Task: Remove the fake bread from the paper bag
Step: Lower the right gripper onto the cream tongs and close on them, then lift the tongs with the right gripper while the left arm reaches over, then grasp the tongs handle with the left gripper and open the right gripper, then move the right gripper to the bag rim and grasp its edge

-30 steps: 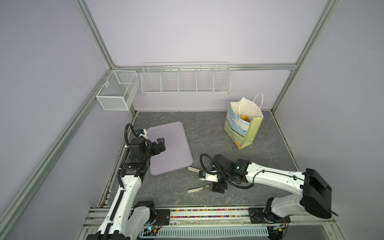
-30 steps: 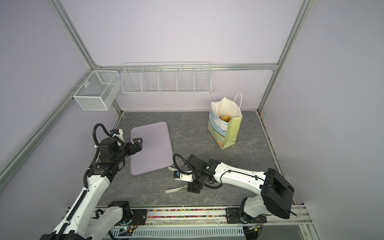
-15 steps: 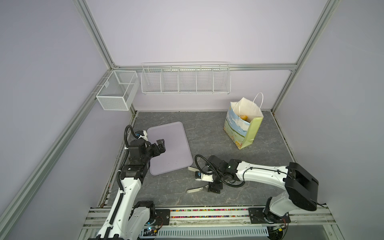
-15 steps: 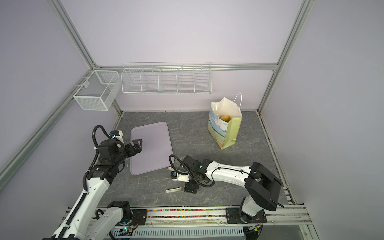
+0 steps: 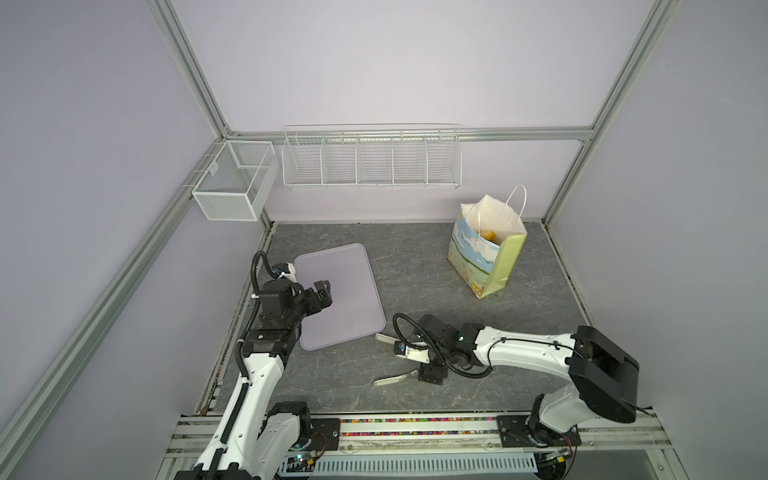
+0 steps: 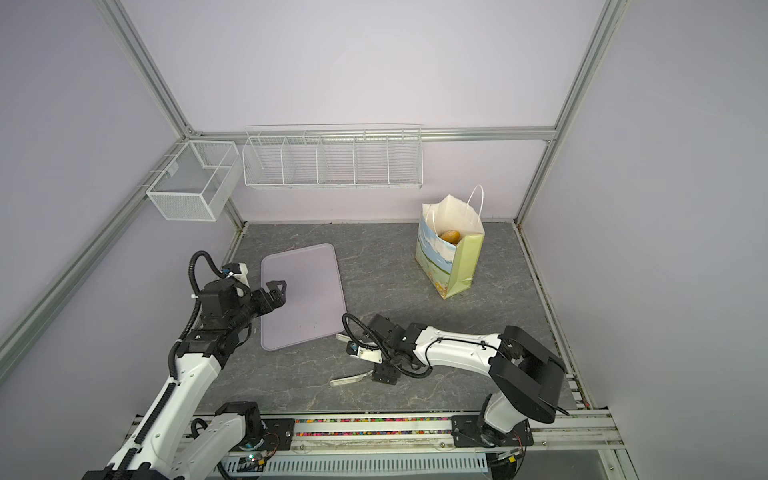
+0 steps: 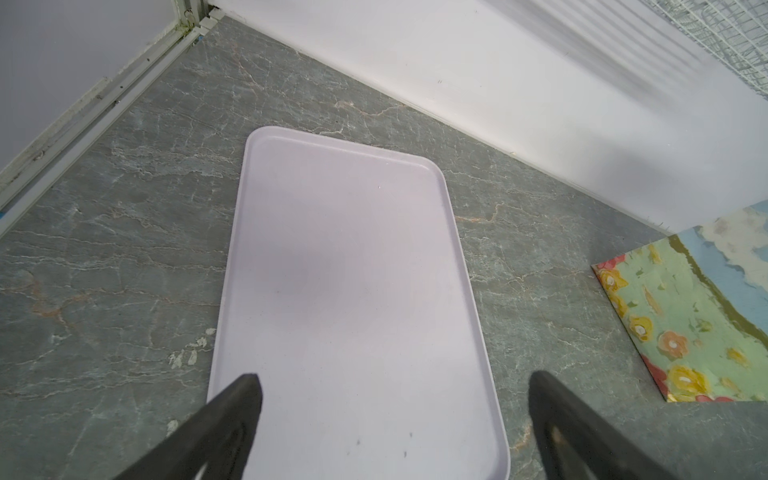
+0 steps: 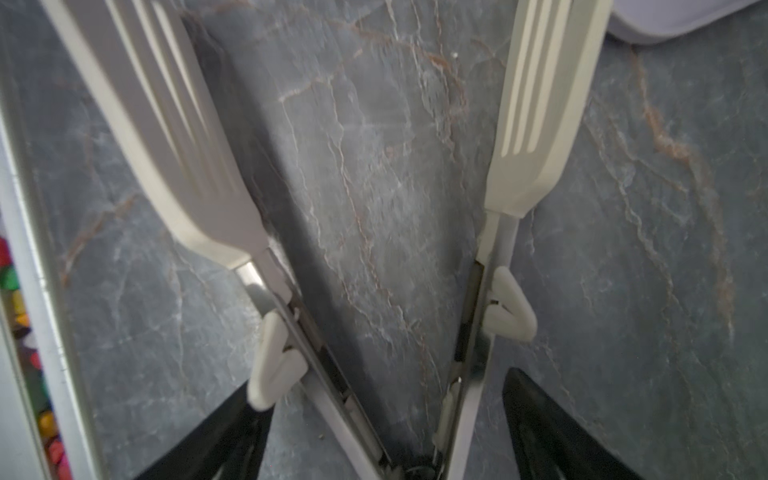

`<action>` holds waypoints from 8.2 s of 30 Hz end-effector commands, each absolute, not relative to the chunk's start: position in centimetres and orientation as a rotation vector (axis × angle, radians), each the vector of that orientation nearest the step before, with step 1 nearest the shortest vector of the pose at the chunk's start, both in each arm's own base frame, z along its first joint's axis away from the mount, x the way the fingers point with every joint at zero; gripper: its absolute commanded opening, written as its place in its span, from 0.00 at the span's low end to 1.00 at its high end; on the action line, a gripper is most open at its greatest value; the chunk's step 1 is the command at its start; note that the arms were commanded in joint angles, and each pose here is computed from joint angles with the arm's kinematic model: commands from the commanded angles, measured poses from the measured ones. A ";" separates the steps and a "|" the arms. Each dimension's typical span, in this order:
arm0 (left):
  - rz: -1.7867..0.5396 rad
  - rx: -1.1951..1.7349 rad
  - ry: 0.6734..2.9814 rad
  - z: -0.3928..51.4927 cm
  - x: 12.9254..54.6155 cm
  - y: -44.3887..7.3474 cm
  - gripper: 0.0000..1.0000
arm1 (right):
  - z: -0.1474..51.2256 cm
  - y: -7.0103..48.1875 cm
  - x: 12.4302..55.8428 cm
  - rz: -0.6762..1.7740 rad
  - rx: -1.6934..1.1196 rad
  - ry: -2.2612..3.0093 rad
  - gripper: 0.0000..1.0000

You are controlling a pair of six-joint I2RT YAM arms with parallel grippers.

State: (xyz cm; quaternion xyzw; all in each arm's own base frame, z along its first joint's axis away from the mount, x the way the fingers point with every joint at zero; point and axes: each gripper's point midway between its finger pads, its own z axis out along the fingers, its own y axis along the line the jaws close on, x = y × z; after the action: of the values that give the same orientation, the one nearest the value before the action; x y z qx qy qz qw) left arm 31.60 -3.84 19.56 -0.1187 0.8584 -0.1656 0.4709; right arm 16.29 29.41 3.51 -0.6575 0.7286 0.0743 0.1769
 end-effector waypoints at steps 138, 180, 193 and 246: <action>-0.937 0.833 1.565 37.5 24.0 -24.8 0.58 | 39.0 30.3 24.8 1.185 -0.806 1.426 0.08; -1.389 1.022 1.546 31.1 21.6 -29.5 0.25 | 42.2 32.3 24.4 1.408 -0.897 1.297 0.11; -0.899 0.793 1.822 26.7 26.2 -25.2 0.00 | 40.9 15.2 34.2 0.336 -0.399 1.940 0.82; -0.259 0.676 2.652 13.5 32.9 -20.0 0.18 | 28.9 4.8 50.9 -0.325 -0.432 2.328 0.08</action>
State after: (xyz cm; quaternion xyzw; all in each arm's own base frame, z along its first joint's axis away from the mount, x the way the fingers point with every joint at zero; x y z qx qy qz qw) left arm 32.59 -20.39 12.66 0.2517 0.9438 -0.0950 0.1920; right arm 50.75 4.29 26.38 -0.1323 0.9313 -0.0791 0.3300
